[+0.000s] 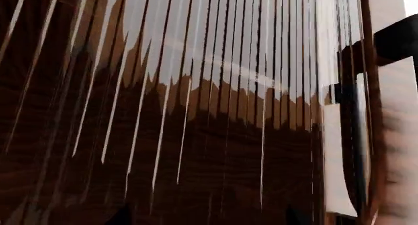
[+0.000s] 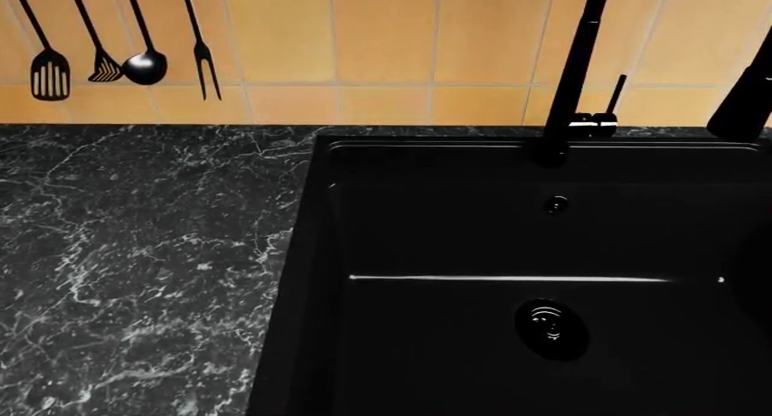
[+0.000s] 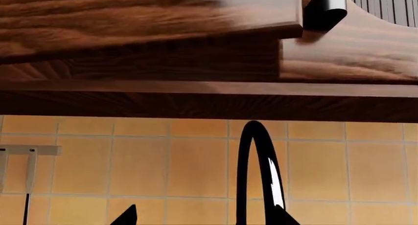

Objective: Pick the kettle from the counter and place it on the tray. Then pick the mug from the cabinet and place it on the tray. Then close the cabinet doors.

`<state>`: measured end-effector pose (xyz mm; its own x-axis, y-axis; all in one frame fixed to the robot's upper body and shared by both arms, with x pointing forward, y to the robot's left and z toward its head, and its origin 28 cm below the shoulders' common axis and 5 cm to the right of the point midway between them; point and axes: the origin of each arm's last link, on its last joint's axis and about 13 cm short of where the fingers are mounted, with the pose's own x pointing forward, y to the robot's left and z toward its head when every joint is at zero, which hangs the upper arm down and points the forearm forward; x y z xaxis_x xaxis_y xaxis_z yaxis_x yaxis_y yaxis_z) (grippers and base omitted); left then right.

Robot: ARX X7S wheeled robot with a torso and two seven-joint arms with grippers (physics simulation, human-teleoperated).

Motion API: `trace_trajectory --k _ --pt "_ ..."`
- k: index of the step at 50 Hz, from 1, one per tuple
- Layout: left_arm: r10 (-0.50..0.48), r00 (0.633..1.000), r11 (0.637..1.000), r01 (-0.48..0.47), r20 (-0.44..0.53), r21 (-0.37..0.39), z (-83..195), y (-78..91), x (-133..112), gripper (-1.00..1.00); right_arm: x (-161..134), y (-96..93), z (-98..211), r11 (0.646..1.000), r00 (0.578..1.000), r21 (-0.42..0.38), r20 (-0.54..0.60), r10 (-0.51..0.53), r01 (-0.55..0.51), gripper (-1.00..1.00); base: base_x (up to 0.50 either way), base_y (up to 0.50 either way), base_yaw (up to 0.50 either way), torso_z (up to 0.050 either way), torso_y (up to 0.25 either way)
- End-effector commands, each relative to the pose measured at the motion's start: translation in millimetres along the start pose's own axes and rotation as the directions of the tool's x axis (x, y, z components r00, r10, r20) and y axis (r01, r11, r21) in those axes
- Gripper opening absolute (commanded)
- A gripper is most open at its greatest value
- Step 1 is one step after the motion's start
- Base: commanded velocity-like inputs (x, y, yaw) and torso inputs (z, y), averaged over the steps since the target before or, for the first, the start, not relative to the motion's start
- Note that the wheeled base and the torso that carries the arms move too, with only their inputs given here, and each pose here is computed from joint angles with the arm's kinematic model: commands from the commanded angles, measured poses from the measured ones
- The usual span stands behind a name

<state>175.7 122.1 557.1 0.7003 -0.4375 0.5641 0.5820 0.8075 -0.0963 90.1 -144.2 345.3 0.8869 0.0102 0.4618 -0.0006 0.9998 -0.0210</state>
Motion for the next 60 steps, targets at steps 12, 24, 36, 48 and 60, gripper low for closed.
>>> trace_trajectory --k 12,24,36,48,60 --pt "-0.11 0.938 0.992 0.123 -0.327 0.018 -70.7 -6.4 11.8 1.0 -1.5 -1.9 -1.6 1.0 1.0 0.009 0.002 -0.002 0.002 1.0 0.0 0.0 0.0 0.0 0.0" --pt "-0.078 0.931 0.994 0.099 -0.357 0.041 -84.1 2.4 15.1 1.0 -1.1 -1.5 -1.7 1.0 1.0 0.012 0.0 0.0 0.0 1.0 0.0 0.0 0.0 0.0 0.0" --pt "0.007 0.908 0.993 0.043 -0.418 0.111 -110.8 18.8 22.1 1.0 -0.2 -1.8 -2.4 1.0 1.0 0.011 -0.002 0.0 0.0 1.0 0.0 0.0 0.0 0.0 0.0" --pt "0.028 0.902 0.993 0.026 -0.431 0.119 -115.8 23.9 24.4 1.0 -0.1 -2.4 -3.8 1.0 1.0 0.013 -0.004 0.0 0.001 1.0 0.0 0.0 0.0 0.0 0.0" --pt "0.02 0.911 0.994 0.025 -0.412 0.104 -109.8 24.6 25.4 1.0 -0.1 -2.0 -4.5 1.0 1.0 0.015 -0.004 0.001 -0.001 1.0 0.01 0.0 0.0 0.0 0.0"
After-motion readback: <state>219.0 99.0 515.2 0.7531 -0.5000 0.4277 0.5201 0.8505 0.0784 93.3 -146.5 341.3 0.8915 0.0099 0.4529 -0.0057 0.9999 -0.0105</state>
